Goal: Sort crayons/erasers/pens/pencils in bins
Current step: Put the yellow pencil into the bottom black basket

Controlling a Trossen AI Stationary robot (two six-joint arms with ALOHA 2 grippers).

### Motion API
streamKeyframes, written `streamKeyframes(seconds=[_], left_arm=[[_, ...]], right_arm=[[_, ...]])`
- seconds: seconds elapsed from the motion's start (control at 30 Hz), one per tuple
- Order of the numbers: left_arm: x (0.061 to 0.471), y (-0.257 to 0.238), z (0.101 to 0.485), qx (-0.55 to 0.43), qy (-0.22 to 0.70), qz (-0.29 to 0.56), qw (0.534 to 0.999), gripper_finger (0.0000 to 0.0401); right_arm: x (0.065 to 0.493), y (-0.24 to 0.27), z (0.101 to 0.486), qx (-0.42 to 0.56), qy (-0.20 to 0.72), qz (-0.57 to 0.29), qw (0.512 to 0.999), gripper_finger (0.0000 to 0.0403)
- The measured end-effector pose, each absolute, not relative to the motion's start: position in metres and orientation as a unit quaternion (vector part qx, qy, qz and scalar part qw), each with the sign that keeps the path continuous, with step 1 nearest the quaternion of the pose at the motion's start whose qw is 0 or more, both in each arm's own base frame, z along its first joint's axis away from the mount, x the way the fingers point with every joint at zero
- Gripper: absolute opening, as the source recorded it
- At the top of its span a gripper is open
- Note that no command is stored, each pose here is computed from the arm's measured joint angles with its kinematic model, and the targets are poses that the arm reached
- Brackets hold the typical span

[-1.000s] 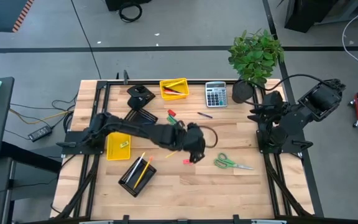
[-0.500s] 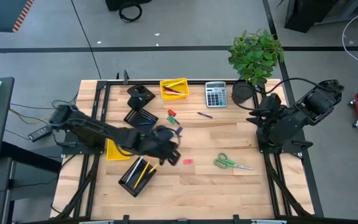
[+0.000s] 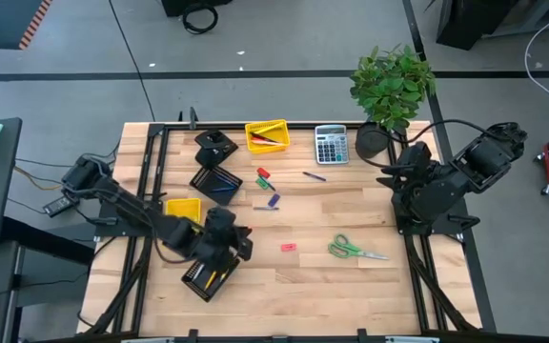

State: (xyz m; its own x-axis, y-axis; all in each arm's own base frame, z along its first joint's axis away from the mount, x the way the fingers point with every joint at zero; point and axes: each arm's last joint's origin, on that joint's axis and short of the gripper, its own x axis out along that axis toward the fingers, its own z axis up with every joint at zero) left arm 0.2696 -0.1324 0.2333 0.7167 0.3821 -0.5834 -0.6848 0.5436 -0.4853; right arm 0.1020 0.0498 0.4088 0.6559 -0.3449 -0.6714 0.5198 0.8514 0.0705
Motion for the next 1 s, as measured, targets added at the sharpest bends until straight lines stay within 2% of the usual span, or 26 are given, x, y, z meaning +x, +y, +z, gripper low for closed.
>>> streamKeyframes(seconds=[0.2, 0.43, 1.0], left_arm=[[0.253, -0.15, 0.228, -0.362, 0.227, 0.308, 0.85, 0.0038], [0.236, -0.166, 0.226, -0.353, 0.215, 0.306, 0.858, 0.0037], [0.211, -0.154, 0.173, -0.371, 0.198, 0.338, 0.842, 0.0045]], right_arm=[[0.102, 0.051, 0.408, 0.153, 0.349, -0.234, 0.894, 0.0133], [0.102, 0.051, 0.408, 0.132, 0.36, -0.221, 0.897, 0.0133], [0.102, 0.051, 0.408, 0.105, 0.359, -0.217, 0.902, 0.0133]])
